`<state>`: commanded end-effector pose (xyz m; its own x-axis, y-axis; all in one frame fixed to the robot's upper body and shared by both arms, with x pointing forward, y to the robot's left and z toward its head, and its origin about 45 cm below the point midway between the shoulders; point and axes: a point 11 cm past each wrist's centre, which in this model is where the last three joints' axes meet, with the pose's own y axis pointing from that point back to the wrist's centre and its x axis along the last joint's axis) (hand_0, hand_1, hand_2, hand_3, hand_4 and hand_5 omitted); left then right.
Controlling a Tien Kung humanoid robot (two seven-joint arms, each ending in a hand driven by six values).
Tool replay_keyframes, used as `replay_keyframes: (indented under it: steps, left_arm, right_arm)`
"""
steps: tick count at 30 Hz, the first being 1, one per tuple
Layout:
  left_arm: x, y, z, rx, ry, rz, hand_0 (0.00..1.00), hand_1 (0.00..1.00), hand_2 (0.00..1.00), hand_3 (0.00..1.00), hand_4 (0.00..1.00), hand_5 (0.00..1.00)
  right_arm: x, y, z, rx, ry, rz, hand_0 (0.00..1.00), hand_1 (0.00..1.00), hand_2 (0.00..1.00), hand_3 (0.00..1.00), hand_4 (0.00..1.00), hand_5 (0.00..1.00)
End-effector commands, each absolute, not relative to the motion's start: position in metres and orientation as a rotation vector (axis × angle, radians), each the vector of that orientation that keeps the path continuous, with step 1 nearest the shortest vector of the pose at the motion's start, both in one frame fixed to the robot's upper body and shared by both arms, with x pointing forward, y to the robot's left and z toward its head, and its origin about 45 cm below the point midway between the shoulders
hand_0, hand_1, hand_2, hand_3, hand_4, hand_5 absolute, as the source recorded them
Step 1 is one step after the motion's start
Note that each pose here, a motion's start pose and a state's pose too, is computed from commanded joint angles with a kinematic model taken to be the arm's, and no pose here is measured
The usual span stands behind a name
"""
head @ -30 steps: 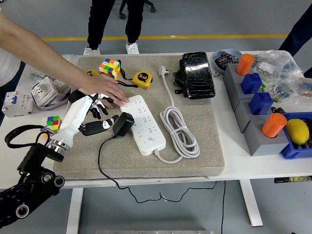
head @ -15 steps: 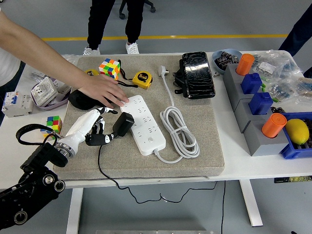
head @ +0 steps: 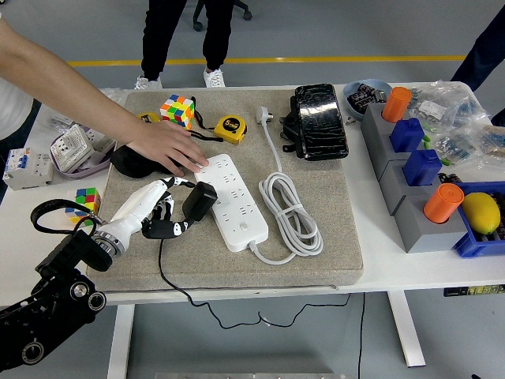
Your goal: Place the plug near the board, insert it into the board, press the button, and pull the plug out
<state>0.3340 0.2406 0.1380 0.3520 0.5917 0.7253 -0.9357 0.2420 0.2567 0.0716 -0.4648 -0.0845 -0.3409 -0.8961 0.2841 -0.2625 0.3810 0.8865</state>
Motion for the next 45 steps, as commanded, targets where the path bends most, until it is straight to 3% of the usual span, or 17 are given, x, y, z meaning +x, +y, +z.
replay_keyframes:
  steps: [13, 14, 19, 20, 25, 26, 31, 32, 45]
  left_arm:
    - [0.340, 0.245, 0.162, 0.686, -0.685, 1.173, 0.082, 0.077, 0.163, 0.696, 0.775, 0.002]
    - [0.342, 0.247, 0.165, 0.680, -0.694, 1.182, 0.116, 0.076, 0.211, 0.664, 0.693, 0.002]
    - [0.344, 0.251, 0.173, 0.660, -0.705, 1.207, 0.116, 0.076, 0.211, 0.664, 0.693, 0.002]
    - [0.344, 0.252, 0.172, 0.656, -0.695, 1.209, 0.340, 0.530, 0.576, 0.610, 0.764, 0.028]
    - [0.341, 0.251, 0.166, 0.602, -0.610, 1.237, 0.340, 0.530, 0.576, 0.610, 0.764, 0.028]
    - [0.341, 0.250, 0.165, 0.592, -0.594, 1.240, 0.472, 0.598, 0.614, 0.600, 0.780, 0.030]
    - [0.339, 0.248, 0.162, 0.585, -0.564, 1.239, 0.472, 0.598, 0.614, 0.600, 0.780, 0.030]
    - [0.339, 0.248, 0.161, 0.588, -0.561, 1.239, 0.529, 0.617, 0.623, 0.600, 0.781, 0.033]
    - [0.336, 0.247, 0.151, 0.634, -0.567, 1.212, 0.518, 0.610, 0.619, 0.599, 0.780, 0.033]
  right_arm:
    - [0.071, -0.464, -0.085, 1.011, -1.816, -0.970, 0.572, 0.639, 0.605, 0.537, 0.924, 0.479]
    - [0.072, -0.464, -0.085, 1.012, -1.816, -0.970, 0.571, 0.639, 0.604, 0.537, 0.924, 0.480]
    - [0.072, -0.464, -0.085, 1.012, -1.817, -0.970, 0.571, 0.639, 0.604, 0.537, 0.924, 0.480]
    - [0.072, -0.464, -0.085, 1.012, -1.817, -0.970, 0.571, 0.640, 0.604, 0.537, 0.925, 0.480]
    - [0.072, -0.464, -0.085, 1.013, -1.817, -0.970, 0.571, 0.640, 0.604, 0.537, 0.925, 0.480]
    - [0.072, -0.464, -0.085, 1.013, -1.817, -0.970, 0.571, 0.639, 0.605, 0.537, 0.925, 0.479]
    - [0.071, -0.464, -0.085, 1.012, -1.815, -0.971, 0.571, 0.639, 0.605, 0.537, 0.925, 0.479]
    - [0.070, -0.464, -0.085, 1.011, -1.814, -0.970, 0.571, 0.639, 0.606, 0.538, 0.925, 0.478]
    - [0.071, -0.465, -0.085, 1.013, -1.816, -0.969, 0.572, 0.639, 0.605, 0.538, 0.925, 0.477]
